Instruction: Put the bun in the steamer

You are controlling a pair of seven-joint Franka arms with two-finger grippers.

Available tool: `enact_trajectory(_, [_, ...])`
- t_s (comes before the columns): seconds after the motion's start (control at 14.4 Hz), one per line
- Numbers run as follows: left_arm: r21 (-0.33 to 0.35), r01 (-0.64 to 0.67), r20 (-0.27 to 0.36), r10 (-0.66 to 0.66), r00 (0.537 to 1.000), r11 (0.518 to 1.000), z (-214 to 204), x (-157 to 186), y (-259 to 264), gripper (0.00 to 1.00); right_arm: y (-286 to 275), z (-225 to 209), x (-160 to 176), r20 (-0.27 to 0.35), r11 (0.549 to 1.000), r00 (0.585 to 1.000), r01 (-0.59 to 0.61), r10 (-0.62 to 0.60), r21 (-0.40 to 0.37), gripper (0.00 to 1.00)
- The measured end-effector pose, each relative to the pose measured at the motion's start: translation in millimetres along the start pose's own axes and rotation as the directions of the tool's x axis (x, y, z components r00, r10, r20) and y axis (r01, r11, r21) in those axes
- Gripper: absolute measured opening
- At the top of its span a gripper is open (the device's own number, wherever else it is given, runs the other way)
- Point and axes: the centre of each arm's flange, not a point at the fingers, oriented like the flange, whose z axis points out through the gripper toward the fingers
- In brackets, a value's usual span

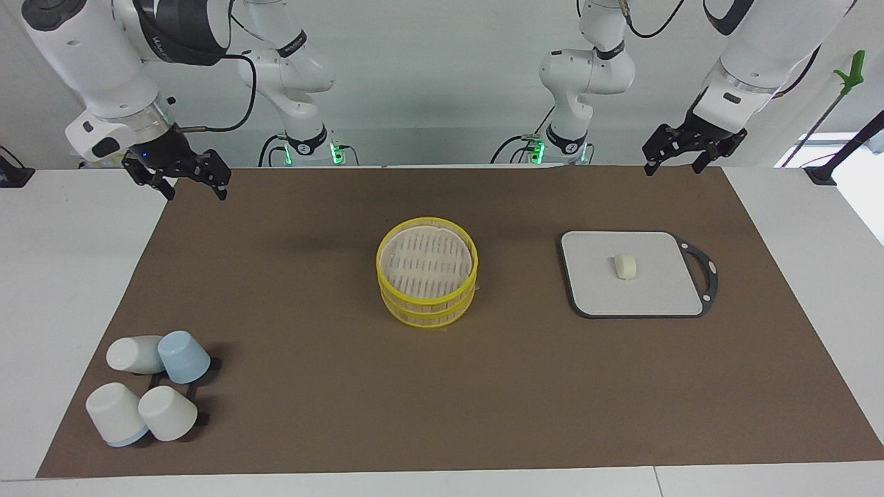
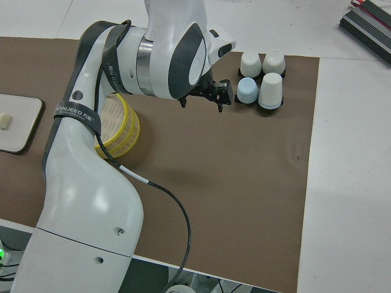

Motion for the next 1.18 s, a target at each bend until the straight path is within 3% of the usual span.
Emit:
enact_trajectory(0.77, [0.000, 0.001, 0.000, -0.001, 1.000, 1.000, 0.0, 0.1, -0.8, 1.00, -15.4, -0.3, 1.2, -0.006, 1.000, 1.000, 0.029, -0.029, 0.004, 1.00])
enact_trajectory(1.18, [-0.004, -0.016, -0.004, 0.016, 1.000, 1.000, 17.1, -2.0, -3.6, 1.00, -199.8, 20.6, 2.9, -0.064, 0.999, 0.997, 0.038, -0.037, 0.016, 0.99])
